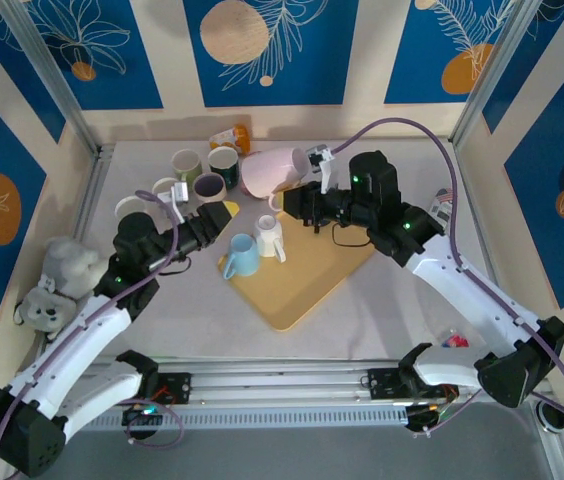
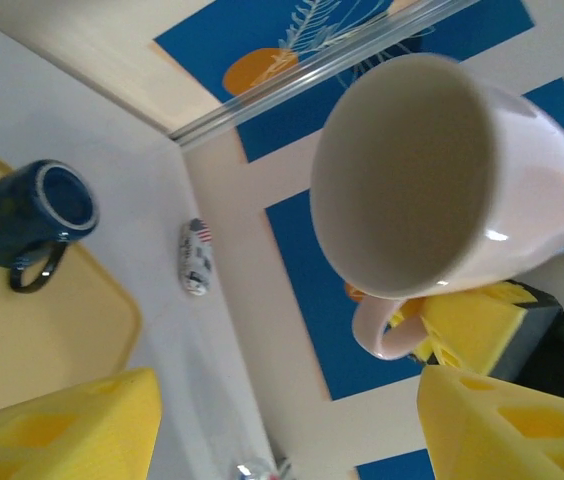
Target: Turn the mug right side up
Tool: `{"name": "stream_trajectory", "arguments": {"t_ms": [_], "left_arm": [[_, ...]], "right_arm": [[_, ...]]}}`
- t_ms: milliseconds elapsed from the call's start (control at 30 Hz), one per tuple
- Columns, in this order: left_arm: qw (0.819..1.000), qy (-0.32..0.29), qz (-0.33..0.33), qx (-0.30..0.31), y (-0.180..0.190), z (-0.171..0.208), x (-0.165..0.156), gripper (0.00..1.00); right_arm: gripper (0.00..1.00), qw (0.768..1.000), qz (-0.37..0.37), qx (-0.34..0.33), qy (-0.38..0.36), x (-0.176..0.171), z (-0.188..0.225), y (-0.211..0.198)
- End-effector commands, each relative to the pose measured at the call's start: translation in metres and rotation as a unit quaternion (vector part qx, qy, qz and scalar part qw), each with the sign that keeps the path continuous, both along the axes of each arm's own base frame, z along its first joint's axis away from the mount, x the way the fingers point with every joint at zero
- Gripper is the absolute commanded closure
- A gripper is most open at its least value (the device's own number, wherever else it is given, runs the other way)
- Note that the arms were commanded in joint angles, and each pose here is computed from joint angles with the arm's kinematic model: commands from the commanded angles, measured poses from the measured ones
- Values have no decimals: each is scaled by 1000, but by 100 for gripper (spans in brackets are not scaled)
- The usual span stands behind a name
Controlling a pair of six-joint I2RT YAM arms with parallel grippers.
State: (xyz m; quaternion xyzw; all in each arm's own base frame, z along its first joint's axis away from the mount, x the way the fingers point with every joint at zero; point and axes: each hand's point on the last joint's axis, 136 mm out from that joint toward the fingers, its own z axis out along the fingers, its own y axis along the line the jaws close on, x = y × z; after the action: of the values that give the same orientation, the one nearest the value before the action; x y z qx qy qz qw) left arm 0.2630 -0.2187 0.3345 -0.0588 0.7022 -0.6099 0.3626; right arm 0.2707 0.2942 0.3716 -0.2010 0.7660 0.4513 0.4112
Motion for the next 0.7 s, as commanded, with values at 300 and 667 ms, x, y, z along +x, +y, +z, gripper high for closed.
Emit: {"name": "stream_trajectory", "arguments": {"t_ms": [300, 667], "left_arm": [[989, -56, -39, -129, 0, 67, -22, 31], [992, -23, -48, -117, -5, 68, -20, 40]], "right_arm": [[100, 982, 49, 180, -6, -15, 66, 35], [100, 972, 68, 226, 12, -19, 77, 51]]}}
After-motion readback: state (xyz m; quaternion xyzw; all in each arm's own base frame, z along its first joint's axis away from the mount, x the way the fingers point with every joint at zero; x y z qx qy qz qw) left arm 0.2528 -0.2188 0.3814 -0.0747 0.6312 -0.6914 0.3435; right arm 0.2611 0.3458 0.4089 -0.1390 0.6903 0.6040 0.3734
